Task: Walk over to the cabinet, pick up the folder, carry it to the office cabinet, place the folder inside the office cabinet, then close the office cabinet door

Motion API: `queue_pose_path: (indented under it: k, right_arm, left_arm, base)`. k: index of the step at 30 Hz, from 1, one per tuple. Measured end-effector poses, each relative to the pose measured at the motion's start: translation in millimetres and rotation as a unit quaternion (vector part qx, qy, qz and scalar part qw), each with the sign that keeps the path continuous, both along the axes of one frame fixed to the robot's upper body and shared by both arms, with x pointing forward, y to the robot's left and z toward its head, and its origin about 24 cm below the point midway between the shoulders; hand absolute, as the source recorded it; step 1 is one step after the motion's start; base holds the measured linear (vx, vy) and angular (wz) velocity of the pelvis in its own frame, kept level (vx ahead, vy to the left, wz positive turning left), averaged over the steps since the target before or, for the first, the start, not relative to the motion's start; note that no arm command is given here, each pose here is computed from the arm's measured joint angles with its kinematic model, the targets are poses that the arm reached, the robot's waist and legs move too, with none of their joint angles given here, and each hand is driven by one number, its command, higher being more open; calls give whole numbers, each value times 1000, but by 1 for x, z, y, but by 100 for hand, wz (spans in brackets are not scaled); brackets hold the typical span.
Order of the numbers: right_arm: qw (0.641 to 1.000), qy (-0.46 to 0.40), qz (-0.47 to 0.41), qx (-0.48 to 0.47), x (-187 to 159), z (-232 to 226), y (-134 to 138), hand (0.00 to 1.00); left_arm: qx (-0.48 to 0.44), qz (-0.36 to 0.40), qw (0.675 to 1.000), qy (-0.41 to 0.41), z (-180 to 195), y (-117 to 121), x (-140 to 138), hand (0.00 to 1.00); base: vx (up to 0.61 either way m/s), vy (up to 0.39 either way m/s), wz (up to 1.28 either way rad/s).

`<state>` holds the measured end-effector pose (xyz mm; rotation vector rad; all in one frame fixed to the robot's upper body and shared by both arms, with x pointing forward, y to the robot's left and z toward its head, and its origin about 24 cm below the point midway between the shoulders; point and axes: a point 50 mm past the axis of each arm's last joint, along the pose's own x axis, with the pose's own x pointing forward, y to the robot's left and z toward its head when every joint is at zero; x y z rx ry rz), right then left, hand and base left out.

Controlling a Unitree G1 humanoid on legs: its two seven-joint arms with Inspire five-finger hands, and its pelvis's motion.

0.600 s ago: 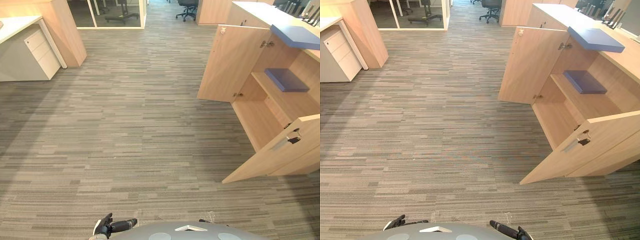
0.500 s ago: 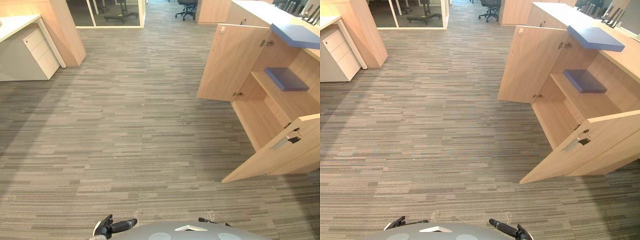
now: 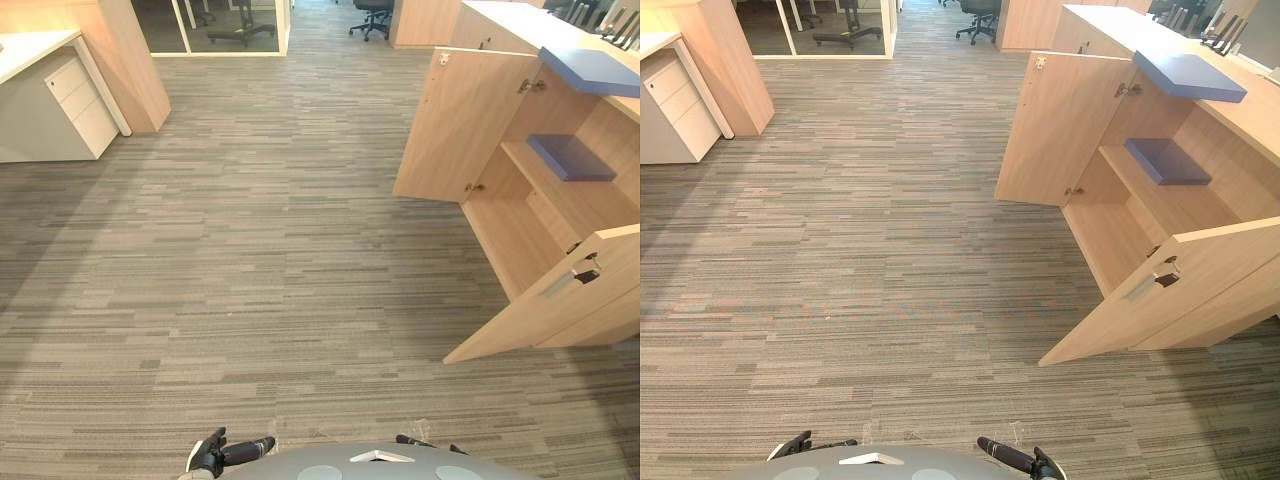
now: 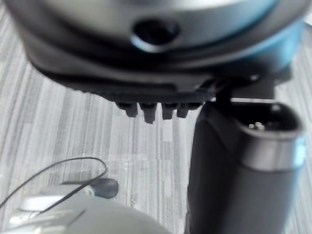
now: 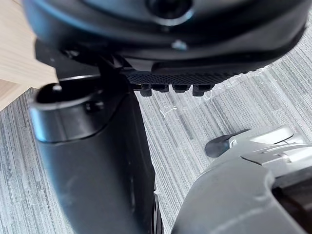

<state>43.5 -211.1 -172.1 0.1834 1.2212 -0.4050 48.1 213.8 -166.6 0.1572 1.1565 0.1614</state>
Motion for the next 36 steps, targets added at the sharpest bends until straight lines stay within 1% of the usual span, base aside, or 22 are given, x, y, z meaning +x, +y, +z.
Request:
queue_pose_path:
  k: [3, 6, 10, 16, 21, 24, 26, 28, 30, 31, 36]
  right_arm:
    - [1000, 2, 17, -12, 3, 0, -1, 100]
    - [1000, 1, 20, -18, 6, 1, -1, 100]
    - [998, 4, 51, -30, 9, 1, -1, 100]
    - [995, 6, 94, -42, 12, 2, -1, 100]
    - [993, 7, 105, -43, 14, 2, -1, 100]
    - [990, 4, 131, -56, 24, 4, -6, 100]
    - [989, 2, 131, -63, 27, 6, -11, 100]
    - [989, -5, 128, -70, 33, 8, -15, 100]
    - [992, 2, 107, -69, 30, 7, -19, 100]
    - [993, 9, 93, -67, 27, 7, -20, 100]
    - [995, 11, 67, -73, 27, 7, -23, 100]
  left_arm:
    - [14, -23, 1000, -3, 1, 0, 2, 100]
    - [11, -24, 1000, -4, 1, -1, 3, 100]
    - [14, -41, 999, -7, 2, -1, 6, 100]
    - [17, -51, 999, -10, 2, -1, 8, 100]
    - [13, -52, 999, -10, 2, -1, 8, 100]
    - [7, -54, 998, -32, 5, -4, 22, 100]
    - [-1, -38, 998, -50, 6, -9, 28, 100]
    - [-16, 10, 997, -71, 9, -10, 29, 100]
    - [-31, 48, 994, -89, 11, -11, 31, 100]
    - [-35, 67, 993, -91, 10, -11, 27, 100]
    - [-39, 93, 990, -99, 11, -11, 29, 100]
  base:
    - [0, 0, 0]
    - [-19, -8, -2]
    - [-21, -7, -1]
    - [0, 0, 0]
    - [-13, -7, 1]
    - [-64, -12, 5]
    - [-86, 12, 3]
    - [-62, 33, 3]
    - [3, 63, -14]
    - [65, 98, -25]
    - [190, 258, -28]
